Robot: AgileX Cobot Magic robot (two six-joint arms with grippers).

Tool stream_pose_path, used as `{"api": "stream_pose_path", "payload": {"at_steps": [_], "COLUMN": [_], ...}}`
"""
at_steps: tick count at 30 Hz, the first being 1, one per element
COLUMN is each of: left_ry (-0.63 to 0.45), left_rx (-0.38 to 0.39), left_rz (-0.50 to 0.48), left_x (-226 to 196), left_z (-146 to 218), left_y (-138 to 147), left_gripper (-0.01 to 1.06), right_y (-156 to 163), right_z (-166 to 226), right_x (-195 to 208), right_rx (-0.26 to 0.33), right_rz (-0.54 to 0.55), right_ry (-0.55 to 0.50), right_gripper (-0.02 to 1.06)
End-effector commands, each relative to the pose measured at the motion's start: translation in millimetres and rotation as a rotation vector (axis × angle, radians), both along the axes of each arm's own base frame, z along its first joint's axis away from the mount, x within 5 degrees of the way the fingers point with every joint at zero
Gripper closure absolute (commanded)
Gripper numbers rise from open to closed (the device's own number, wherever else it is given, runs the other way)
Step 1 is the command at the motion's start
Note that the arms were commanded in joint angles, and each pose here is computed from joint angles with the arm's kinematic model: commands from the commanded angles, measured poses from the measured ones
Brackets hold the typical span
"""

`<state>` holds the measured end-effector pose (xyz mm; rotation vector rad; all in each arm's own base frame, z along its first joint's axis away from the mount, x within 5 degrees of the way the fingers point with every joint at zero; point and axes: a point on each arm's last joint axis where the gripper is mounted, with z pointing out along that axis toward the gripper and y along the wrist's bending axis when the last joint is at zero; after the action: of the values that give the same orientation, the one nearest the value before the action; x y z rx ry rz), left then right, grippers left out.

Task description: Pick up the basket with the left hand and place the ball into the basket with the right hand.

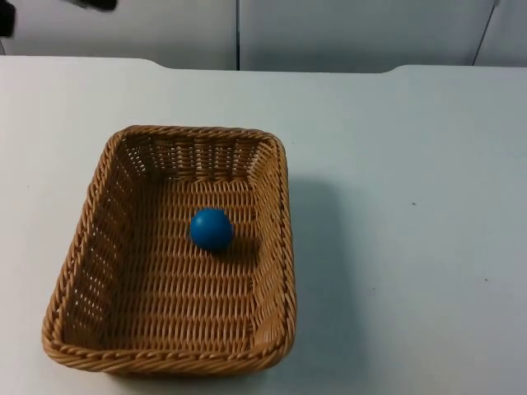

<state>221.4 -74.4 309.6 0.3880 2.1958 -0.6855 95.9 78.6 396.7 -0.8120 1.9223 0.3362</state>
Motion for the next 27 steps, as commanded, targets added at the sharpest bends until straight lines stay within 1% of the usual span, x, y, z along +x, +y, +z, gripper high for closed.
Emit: {"api": "stream_pose_path", "payload": {"at_steps": [1, 3, 4, 8, 9, 10, 12, 14, 15, 17, 18, 19, 21, 26, 27], "left_ry": [-0.078, -0.165, -0.165, -0.335, -0.36, -0.36, -0.397, -0.396, -0.396, -0.379, -0.37, -0.36, -0.352, -0.328, -0.328], "left_rx": [0.041, 0.06, 0.06, 0.061, 0.066, 0.066, 0.116, 0.175, 0.175, 0.216, 0.229, 0.238, 0.237, 0.242, 0.242], "left_rz": [-0.003, 0.008, 0.008, 0.037, 0.054, 0.054, 0.082, 0.116, 0.116, 0.144, 0.151, 0.161, 0.174, 0.214, 0.214], "left_x": [-24, -46, -46, -93, -105, -105, -127, -143, -143, -158, -165, -171, -176, -203, -203], "left_z": [20, 37, 37, 66, 70, 70, 73, 72, 72, 69, 68, 66, 65, 60, 60], "left_y": [6, 10, 10, 19, 22, 22, 28, 36, 36, 41, 43, 45, 47, 53, 53], "left_gripper": [0.05, 0.05, 0.05, 0.05, 0.05, 0.05, 0.05, 0.05, 0.05, 0.05, 0.05, 0.05, 0.05, 0.05, 0.05], "right_y": [-4, -8, -8, -18, -20, -20, -27, -32, -32, -39, -40, -42, -44, -52, -52], "right_z": [-4, -9, -9, -23, -27, -27, -33, -40, -40, -51, -54, -58, -64, -96, -96], "right_x": [-3, -8, -8, -20, -23, -23, -30, -37, -37, -45, -46, -49, -53, -63, -63], "right_rx": [-0.001, 0.015, 0.015, 0.031, 0.034, 0.034, 0.046, 0.059, 0.059, 0.074, 0.071, 0.08, 0.083, 0.079, 0.079], "right_rz": [-0.002, -0.003, -0.003, -0.003, -0.004, -0.004, -0.004, -0.009, -0.009, -0.01, -0.01, -0.008, -0.005, -0.008, -0.008], "right_ry": [-0.017, -0.029, -0.029, -0.042, -0.042, -0.042, -0.055, -0.057, -0.057, -0.061, -0.058, -0.055, -0.051, -0.011, -0.011], "right_gripper": [0.28, 0.28, 0.28, 0.28, 0.28, 0.28, 0.28, 0.28, 0.28, 0.28, 0.28, 0.28, 0.28, 0.28, 0.28]}}
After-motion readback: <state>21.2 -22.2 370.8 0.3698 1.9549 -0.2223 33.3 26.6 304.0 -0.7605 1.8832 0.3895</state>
